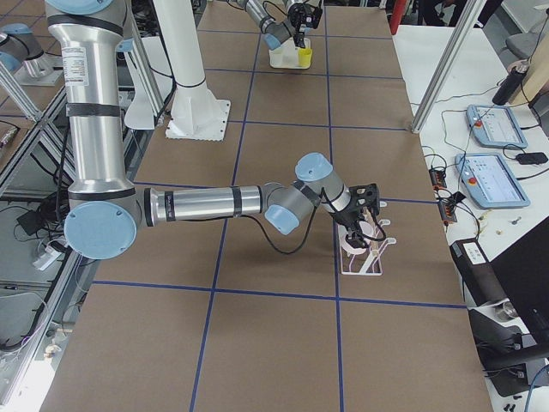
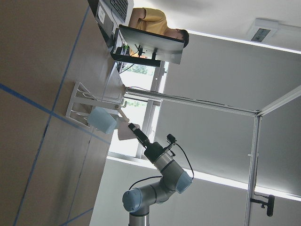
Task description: Transfer IKEA cup to right arm and place on rack
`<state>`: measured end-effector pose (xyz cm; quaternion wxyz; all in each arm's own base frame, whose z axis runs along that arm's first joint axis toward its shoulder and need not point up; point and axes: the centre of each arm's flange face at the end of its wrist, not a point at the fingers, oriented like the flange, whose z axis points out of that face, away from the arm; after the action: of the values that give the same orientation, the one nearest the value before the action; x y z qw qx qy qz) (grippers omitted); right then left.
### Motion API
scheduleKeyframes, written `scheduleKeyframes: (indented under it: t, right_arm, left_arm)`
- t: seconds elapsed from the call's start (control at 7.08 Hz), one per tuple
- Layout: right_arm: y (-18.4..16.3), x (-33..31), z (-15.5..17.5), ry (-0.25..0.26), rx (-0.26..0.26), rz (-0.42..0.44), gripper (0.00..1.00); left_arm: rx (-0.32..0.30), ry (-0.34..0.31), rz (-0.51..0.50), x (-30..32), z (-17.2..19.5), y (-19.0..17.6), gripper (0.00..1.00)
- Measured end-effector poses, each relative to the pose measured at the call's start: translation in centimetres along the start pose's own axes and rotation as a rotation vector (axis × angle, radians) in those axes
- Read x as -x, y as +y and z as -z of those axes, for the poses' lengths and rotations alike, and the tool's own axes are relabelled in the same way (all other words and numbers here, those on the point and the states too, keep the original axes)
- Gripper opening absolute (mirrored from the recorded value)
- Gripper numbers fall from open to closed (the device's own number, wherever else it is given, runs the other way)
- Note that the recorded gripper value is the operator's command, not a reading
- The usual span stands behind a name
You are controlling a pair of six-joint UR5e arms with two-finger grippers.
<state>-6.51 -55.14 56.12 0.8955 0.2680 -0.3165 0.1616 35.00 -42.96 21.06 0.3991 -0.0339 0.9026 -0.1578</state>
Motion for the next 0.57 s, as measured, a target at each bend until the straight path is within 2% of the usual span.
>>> scheduleKeyframes:
  t: [0.42, 0.57]
  right_arm:
    - [0.4, -0.5, -0.7, -0.019, -0.012, 0.001, 1.0]
    - [0.1, 0.2, -0.1, -0.041, -0.018, 0.003, 1.0]
  left_arm:
    - [-0.013, -0.004, -0.012, -0.3, 0.6, -0.7, 0.91]
    - [-0.036, -0.032, -0.067, -0.4, 2.3, -2.0, 0.91]
